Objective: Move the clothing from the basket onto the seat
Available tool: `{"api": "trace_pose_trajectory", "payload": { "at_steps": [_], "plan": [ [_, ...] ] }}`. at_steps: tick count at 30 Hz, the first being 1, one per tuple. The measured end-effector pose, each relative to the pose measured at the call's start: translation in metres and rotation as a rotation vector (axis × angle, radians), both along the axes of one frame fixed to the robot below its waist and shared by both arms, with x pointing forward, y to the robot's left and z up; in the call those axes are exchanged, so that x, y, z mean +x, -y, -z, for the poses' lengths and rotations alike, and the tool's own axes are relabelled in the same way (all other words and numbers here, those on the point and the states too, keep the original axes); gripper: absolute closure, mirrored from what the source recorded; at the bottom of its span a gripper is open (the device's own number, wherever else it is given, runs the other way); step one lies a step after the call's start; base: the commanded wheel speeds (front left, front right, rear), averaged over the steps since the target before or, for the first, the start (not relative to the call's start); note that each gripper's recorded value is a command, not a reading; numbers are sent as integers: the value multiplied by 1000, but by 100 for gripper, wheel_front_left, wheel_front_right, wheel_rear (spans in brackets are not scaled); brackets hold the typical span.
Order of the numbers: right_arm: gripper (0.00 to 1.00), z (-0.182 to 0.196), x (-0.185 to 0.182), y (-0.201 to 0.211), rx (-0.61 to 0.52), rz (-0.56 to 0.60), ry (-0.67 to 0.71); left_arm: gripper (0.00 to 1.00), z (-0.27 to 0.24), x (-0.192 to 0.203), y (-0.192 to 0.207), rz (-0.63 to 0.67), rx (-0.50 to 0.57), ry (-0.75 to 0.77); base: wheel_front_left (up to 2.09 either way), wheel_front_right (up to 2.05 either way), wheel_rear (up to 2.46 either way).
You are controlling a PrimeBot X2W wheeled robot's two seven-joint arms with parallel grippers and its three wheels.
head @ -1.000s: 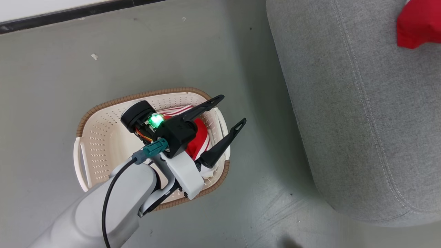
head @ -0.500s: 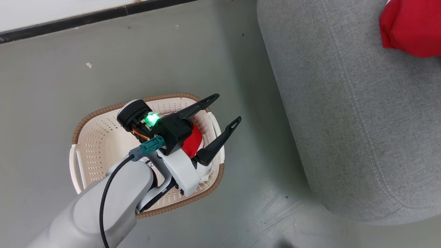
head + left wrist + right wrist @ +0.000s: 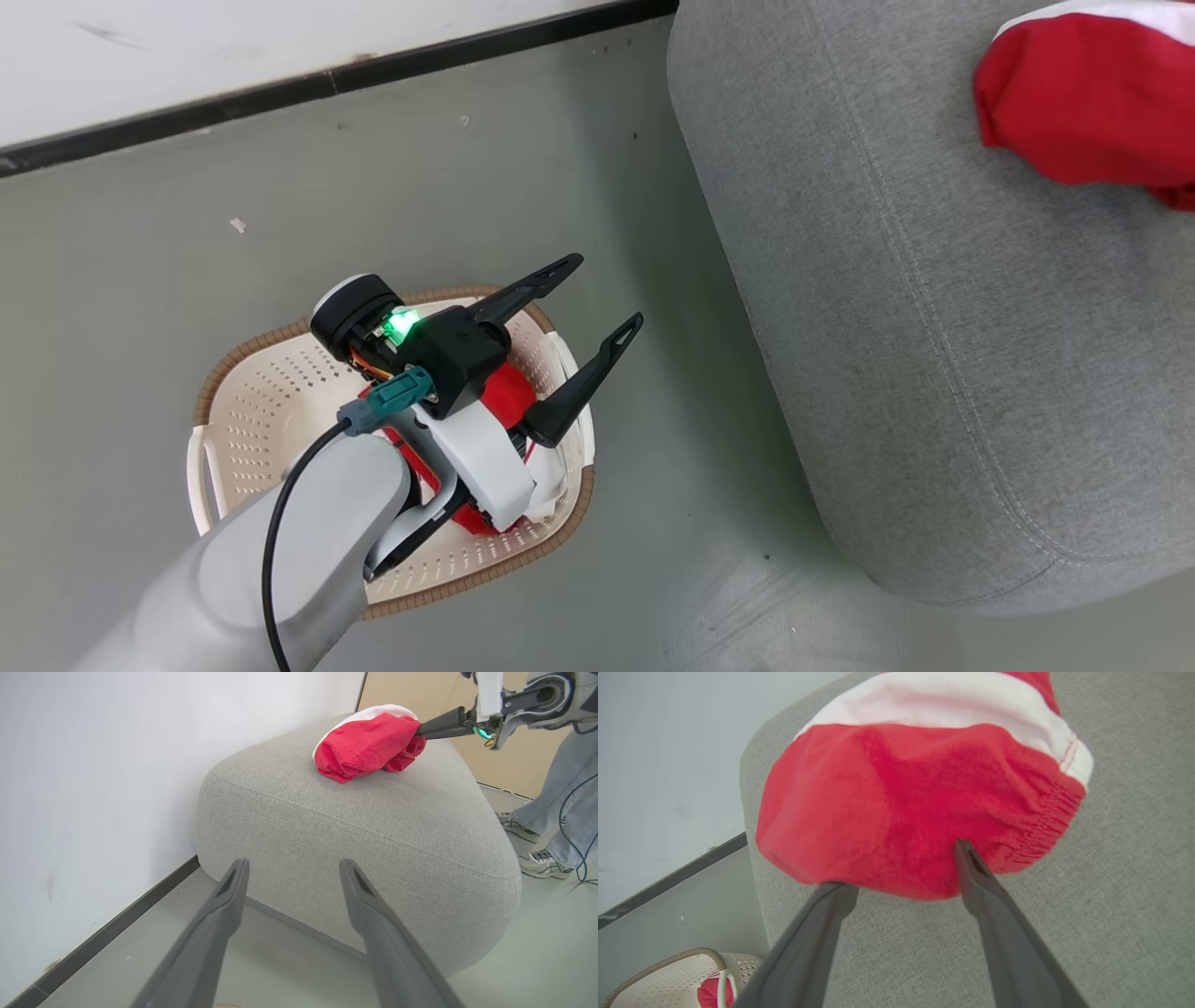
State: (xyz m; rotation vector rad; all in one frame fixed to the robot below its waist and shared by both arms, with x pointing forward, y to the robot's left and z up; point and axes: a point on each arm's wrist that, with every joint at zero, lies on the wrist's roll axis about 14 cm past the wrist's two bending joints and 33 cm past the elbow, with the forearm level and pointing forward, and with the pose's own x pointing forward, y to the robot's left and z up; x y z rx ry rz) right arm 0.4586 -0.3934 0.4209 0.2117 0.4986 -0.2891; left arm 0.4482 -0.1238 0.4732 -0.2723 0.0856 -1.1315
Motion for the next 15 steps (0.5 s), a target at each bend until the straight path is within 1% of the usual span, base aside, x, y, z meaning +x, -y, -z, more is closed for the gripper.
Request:
{"api": "trace_pose_trajectory", "payload": {
  "at_steps": [5,8,10,15],
  "plan": [
    [0,-1,-13,-4,40,-11,-33,0,-5,-4,0,1,2,7,0,0,0],
    [0,-2,-25,0,25,-15,-57,0,-10,-4,0,-2,3,21,0,0,0],
    [0,-6,-27,3,20,-15,-54,0,-12,-4,0,-4,-2,27,0,0,0],
    [0,-33,-27,7,-13,-33,10,0,-16,-10,0,-9,0,28,0,0,0]
  ]
}}
